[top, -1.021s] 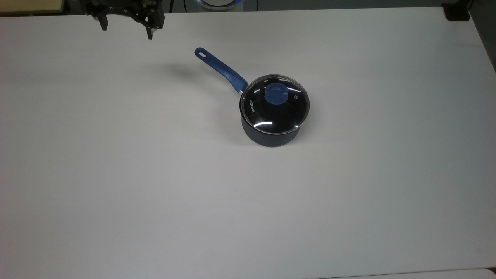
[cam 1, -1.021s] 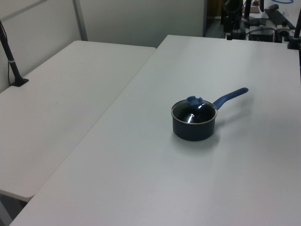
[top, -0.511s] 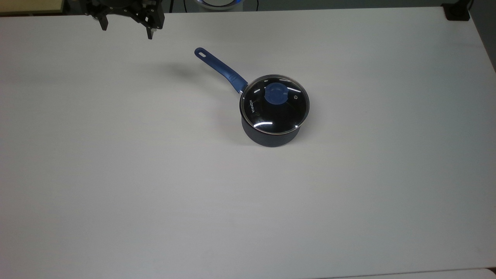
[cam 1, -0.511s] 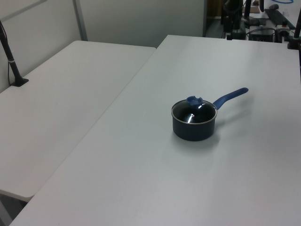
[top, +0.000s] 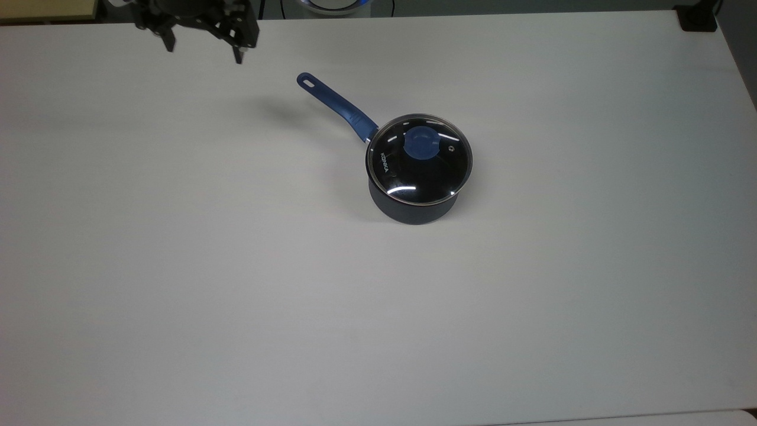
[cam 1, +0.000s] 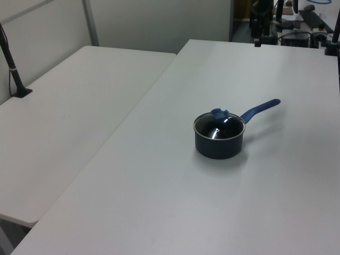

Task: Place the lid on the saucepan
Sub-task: 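Move the open gripper over the saucepan toward the blue lid knob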

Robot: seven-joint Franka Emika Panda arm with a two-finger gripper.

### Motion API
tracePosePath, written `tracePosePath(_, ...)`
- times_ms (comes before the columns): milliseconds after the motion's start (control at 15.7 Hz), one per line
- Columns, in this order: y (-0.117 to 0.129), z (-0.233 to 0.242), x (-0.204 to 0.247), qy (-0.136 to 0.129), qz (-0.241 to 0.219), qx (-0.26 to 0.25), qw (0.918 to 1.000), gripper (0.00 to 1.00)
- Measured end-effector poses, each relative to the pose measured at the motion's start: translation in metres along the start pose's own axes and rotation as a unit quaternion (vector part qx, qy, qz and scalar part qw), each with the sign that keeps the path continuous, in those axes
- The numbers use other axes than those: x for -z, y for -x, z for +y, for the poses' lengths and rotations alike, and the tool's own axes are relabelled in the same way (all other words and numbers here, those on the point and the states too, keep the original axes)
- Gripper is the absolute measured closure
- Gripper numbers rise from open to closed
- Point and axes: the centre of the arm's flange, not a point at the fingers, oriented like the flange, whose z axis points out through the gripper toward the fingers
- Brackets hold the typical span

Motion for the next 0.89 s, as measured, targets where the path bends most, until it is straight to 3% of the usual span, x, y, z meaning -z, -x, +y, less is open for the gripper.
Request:
tracePosePath(191,-0.003,-0.004,-0.007,-0.016,-0.005,-0.002,0.9999,0.0)
tracePosePath(638,-0.019,-0.012,-0.043,-0.015,-0.037,0.004,0.9992,0.0)
tracePosePath(894,-0.024,-0.013,-0.048,-0.014,-0.031,0.004,0.9994,0.0)
